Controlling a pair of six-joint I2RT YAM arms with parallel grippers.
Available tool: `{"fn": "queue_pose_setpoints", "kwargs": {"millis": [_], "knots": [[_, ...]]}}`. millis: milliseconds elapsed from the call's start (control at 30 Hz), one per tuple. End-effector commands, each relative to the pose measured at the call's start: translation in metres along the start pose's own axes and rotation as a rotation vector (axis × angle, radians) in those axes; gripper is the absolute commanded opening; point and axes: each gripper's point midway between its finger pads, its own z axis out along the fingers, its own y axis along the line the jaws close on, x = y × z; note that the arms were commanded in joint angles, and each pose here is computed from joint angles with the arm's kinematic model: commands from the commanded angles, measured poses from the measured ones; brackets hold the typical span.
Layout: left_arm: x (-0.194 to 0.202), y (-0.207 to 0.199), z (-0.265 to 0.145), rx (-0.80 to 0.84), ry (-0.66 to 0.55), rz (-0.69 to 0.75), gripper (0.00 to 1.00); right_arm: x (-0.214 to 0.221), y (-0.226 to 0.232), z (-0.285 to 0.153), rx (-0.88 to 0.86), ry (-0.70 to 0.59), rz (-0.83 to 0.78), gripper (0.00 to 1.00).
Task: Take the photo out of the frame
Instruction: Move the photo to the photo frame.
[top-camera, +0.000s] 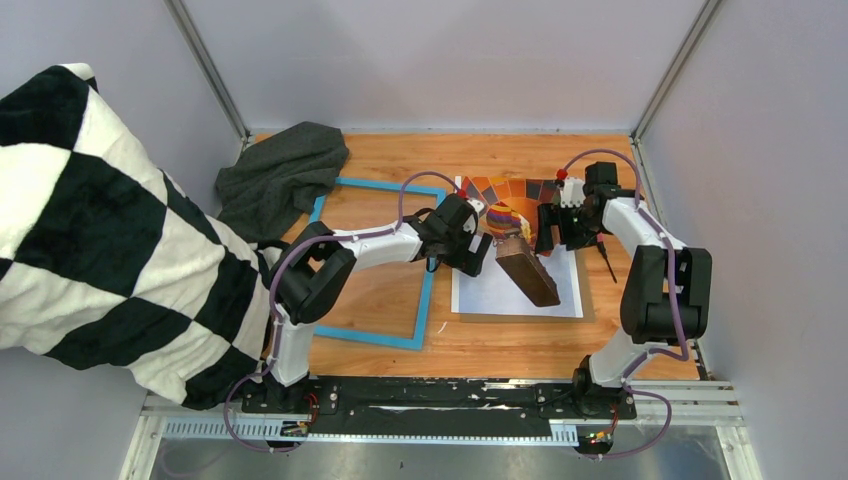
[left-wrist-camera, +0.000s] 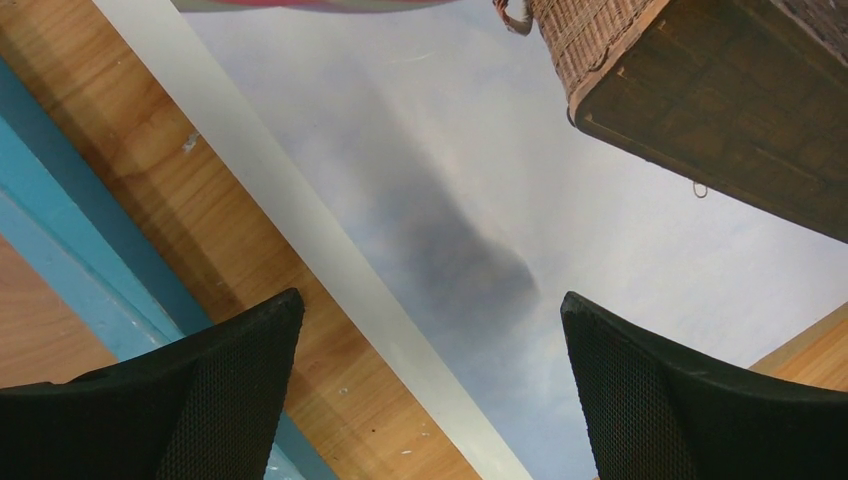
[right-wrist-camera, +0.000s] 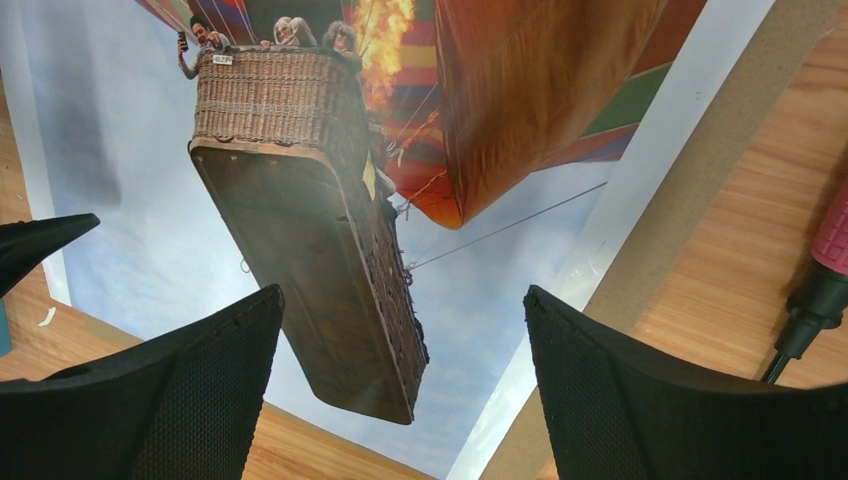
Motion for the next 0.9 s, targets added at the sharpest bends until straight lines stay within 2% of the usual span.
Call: {"fn": "queue_pose_setpoints", "kwargs": {"millis": [0, 867], "knots": [[0.005, -0.009, 0.006, 0.032, 0.024, -0.022, 1.00, 0.007, -0.012, 0.002, 0.031, 0.022, 0.051, 0.90], [0.008, -0.018, -0.001, 0.102, 0.010, -0.069, 1.00, 0.022, -0.042, 0.007, 0.078, 0.059, 0.167, 0.89]]}}
